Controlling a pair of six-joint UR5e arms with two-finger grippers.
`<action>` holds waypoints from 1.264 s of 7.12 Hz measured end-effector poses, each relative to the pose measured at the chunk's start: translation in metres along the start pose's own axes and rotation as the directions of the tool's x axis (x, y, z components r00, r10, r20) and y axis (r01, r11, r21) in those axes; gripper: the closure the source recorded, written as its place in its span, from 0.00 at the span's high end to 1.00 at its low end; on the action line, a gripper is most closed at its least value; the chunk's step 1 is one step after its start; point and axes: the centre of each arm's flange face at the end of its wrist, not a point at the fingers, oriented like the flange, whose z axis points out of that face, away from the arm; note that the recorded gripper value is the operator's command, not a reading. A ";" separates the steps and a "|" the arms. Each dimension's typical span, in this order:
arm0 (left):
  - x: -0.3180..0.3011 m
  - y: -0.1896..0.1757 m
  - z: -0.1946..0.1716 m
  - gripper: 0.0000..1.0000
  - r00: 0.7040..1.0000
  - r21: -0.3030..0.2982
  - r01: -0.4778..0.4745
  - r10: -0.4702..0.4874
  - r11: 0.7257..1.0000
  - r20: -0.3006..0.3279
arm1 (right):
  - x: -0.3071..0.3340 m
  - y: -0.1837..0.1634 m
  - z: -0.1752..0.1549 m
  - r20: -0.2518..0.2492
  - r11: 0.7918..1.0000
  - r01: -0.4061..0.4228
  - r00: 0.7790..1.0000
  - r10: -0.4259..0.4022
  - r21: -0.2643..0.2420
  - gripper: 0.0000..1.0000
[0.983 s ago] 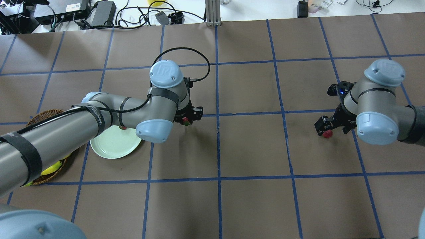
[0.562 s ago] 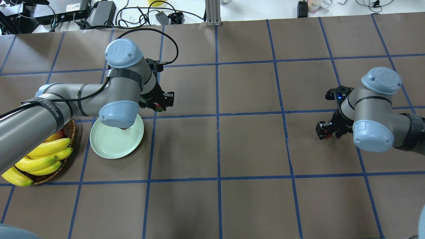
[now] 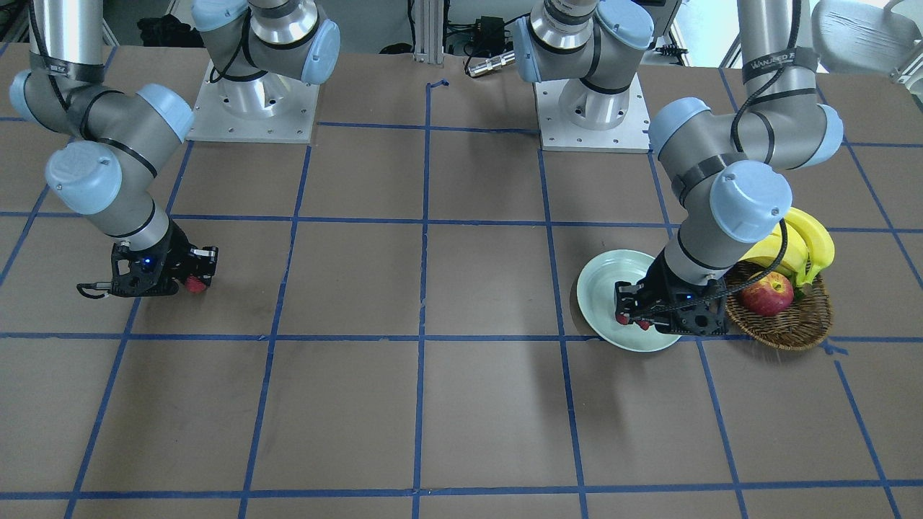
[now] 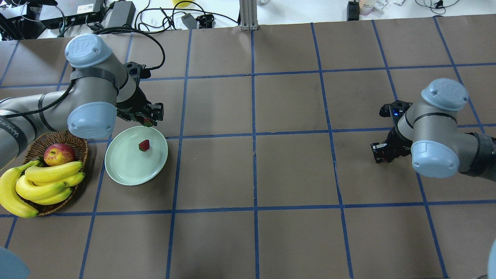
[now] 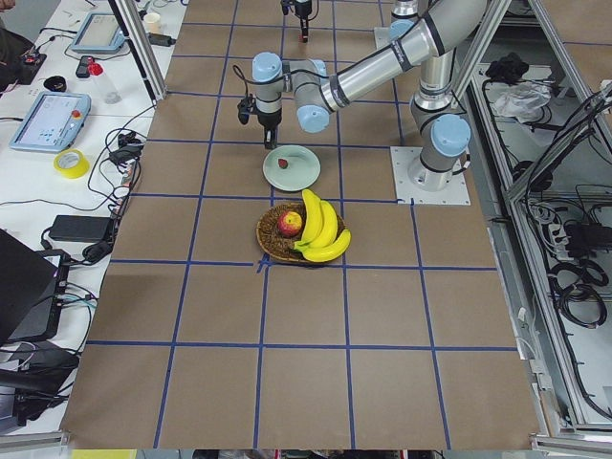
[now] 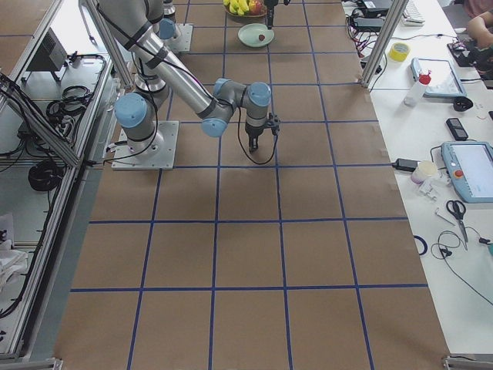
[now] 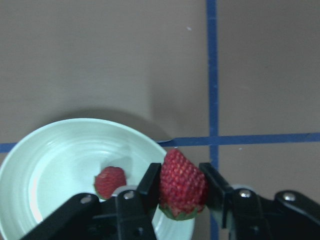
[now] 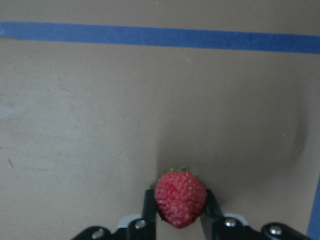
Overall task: Collect all strawberries into plate
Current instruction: 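Lower the strawberry into the plate with the left gripper and release, then carry the last strawberry mid-table with the right gripper and release while the left withdraws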
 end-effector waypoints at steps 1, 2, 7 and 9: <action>-0.022 0.007 0.010 0.00 1.000 -0.020 -0.015 0.015 1.000 -0.009 | 0.000 -0.003 -0.005 -0.004 1.000 -0.019 1.000 0.019 0.006 0.07; -0.039 0.011 0.020 0.00 0.999 -0.033 -0.027 0.027 0.999 -0.023 | -0.003 -0.006 -0.009 -0.008 0.999 -0.043 0.999 0.043 0.013 0.07; -0.072 0.019 0.052 0.00 0.996 -0.075 -0.049 0.043 0.996 -0.079 | -0.150 -0.045 -0.069 -0.025 0.980 -0.200 0.980 0.200 0.001 0.07; -0.084 0.021 0.060 0.80 0.996 -0.087 -0.047 0.040 0.995 -0.086 | -0.233 -0.046 -0.082 0.021 0.946 -0.324 0.946 0.325 -0.011 0.06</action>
